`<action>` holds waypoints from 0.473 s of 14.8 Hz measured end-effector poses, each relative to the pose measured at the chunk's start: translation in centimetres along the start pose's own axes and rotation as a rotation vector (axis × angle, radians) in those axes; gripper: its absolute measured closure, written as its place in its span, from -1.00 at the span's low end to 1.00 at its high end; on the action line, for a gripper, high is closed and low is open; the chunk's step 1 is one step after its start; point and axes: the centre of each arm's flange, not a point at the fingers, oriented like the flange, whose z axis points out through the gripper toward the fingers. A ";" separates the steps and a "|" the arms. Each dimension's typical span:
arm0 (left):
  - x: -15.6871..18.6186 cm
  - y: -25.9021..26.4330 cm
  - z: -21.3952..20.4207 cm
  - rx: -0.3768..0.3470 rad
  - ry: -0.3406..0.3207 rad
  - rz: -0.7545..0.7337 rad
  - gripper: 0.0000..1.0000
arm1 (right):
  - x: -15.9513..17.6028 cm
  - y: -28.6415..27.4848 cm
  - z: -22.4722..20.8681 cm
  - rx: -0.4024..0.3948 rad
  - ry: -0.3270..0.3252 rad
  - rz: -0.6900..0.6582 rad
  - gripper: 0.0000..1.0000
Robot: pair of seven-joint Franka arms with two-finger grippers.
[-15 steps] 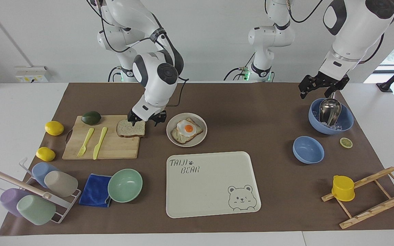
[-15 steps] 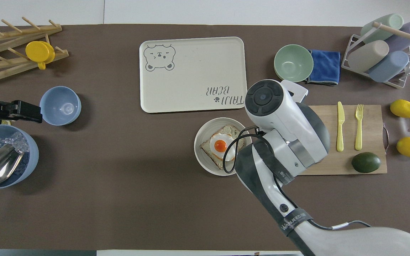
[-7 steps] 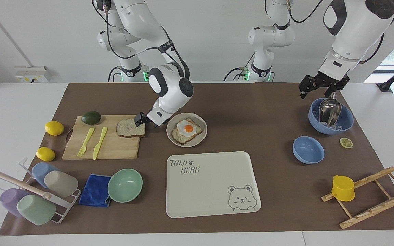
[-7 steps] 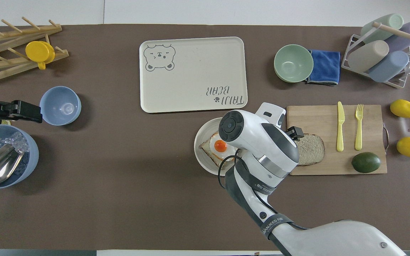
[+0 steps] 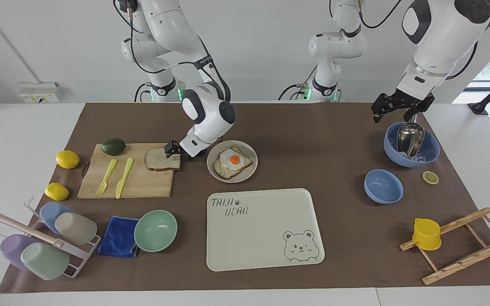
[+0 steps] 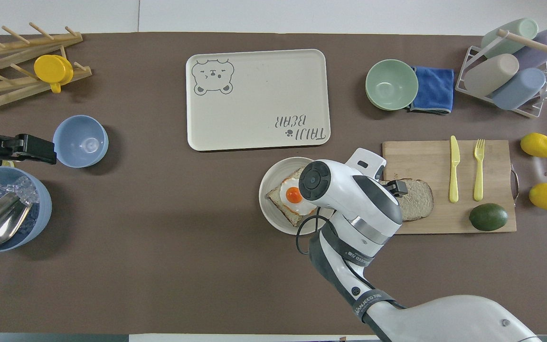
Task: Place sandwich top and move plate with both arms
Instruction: 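Grasp the bread slice with the right gripper and lift it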
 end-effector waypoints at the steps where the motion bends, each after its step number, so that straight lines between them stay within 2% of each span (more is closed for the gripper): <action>1: 0.0 0.0 0.0 0.000 0.000 0.000 -1.00 | -0.1 0.0 0.2 -0.001 -0.003 0.002 -0.95; 2: 0.0 0.0 0.0 0.000 0.000 0.000 -1.00 | -0.2 0.1 0.5 -0.001 -0.008 0.005 -0.95; 3: 0.0 0.0 0.0 0.000 0.000 0.000 -1.00 | -0.2 0.3 0.7 -0.001 -0.013 0.010 -0.81; 4: 0.0 0.0 0.0 0.000 0.000 0.000 -1.00 | -0.1 0.5 0.9 0.000 -0.016 0.016 -0.81; 6: 0.0 0.0 0.0 0.000 0.000 0.000 -1.00 | -0.1 0.9 1.0 0.002 -0.019 0.025 -0.61; 7: 0.0 0.0 0.0 0.000 0.000 0.000 -1.00 | -0.2 0.9 1.0 0.002 -0.019 0.028 -0.61</action>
